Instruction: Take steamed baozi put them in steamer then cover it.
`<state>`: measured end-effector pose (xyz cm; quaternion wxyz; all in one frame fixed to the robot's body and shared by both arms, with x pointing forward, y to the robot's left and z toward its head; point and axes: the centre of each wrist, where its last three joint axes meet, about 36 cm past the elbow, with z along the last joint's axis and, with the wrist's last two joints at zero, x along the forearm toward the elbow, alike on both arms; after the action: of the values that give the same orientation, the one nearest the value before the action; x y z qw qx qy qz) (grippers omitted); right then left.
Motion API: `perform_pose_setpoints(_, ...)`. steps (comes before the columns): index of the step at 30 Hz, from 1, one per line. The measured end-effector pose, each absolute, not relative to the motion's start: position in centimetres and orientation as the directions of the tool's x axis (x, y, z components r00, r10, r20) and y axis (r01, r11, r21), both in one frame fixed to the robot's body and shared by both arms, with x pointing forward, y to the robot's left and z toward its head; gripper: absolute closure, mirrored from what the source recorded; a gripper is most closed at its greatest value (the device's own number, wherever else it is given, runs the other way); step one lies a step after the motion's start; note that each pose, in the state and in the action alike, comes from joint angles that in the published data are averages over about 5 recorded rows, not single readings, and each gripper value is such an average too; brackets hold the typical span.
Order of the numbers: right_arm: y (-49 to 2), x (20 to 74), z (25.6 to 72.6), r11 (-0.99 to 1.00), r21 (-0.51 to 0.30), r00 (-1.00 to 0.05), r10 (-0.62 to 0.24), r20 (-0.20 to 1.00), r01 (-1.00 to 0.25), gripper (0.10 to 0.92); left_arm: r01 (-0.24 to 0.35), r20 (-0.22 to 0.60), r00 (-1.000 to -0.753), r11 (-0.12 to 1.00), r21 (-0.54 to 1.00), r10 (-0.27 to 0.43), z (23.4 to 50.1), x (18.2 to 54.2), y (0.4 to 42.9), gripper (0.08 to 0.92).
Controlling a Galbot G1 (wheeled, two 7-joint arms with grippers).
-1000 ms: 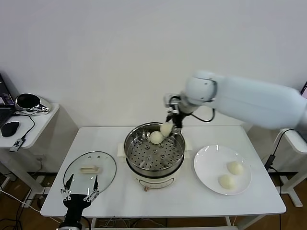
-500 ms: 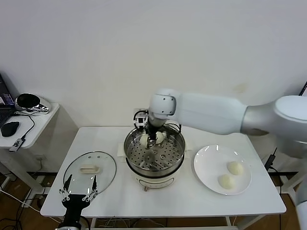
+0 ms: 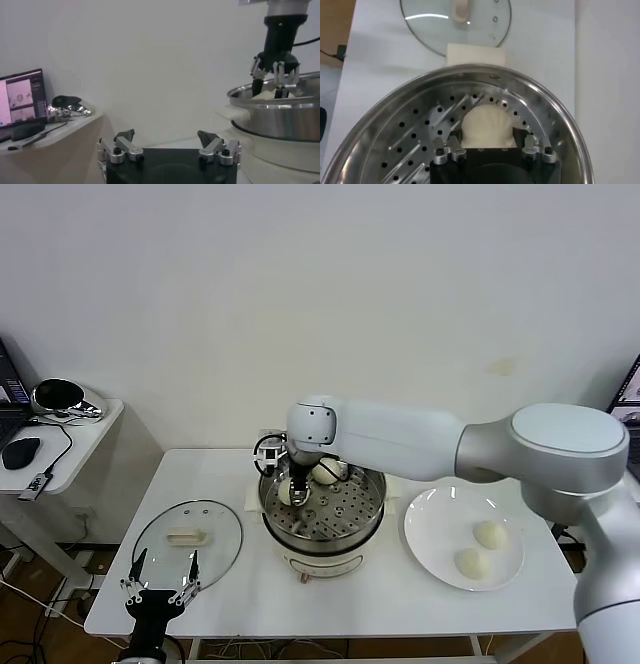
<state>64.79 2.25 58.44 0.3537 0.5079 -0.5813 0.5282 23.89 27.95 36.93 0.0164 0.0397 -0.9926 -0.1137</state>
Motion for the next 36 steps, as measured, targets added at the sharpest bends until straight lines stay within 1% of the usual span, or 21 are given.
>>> perform_pose_setpoints(4,1.7,64.9,59.6,-0.076,-0.244,-0.222,-0.223,0.949,-0.967,0.206,-0.073,0.023,-0.996,0.971,0.229,-0.080,37.0,23.9,28.0,0.177)
perform_pose_setpoints(10,-1.4,64.9,63.5,-0.103,-0.235,-0.207,-0.223,0.952,-0.967,0.200,-0.068,0.019,-0.997,0.971,0.230,-0.074,37.0,24.0,27.9,0.177)
perform_pose_setpoints(15,-6.9,64.5,66.7,-0.136,-0.228,-0.198,-0.202,0.959,-0.964,0.200,-0.058,0.018,-0.998,0.971,0.233,-0.064,37.1,24.2,27.8,0.177)
perform_pose_setpoints(20,-13.7,63.3,68.3,-0.174,-0.211,-0.180,-0.177,0.968,-0.962,0.200,-0.047,0.019,-0.998,0.971,0.236,-0.053,37.1,24.1,27.5,0.177)
perform_pose_setpoints(24,-19.6,62.0,68.3,-0.195,-0.204,-0.177,-0.150,0.973,-0.959,0.200,-0.038,0.021,-0.999,0.970,0.240,-0.044,37.1,24.0,27.2,0.177)
perform_pose_setpoints(28,-24.6,60.5,67.3,-0.203,-0.202,-0.181,-0.118,0.976,-0.958,0.200,-0.028,0.022,-0.999,0.970,0.241,-0.035,37.1,23.9,26.8,0.177)
perform_pose_setpoints(33,-29.8,58.6,64.5,-0.199,-0.191,-0.180,-0.075,0.981,-0.961,0.200,-0.026,0.023,-0.999,0.970,0.244,-0.033,37.2,23.8,26.4,0.177)
perform_pose_setpoints(36,-32.1,57.6,62.4,-0.196,-0.182,-0.174,-0.058,0.983,-0.964,0.200,-0.027,0.027,-0.999,0.969,0.247,-0.035,37.2,23.6,26.3,0.177)
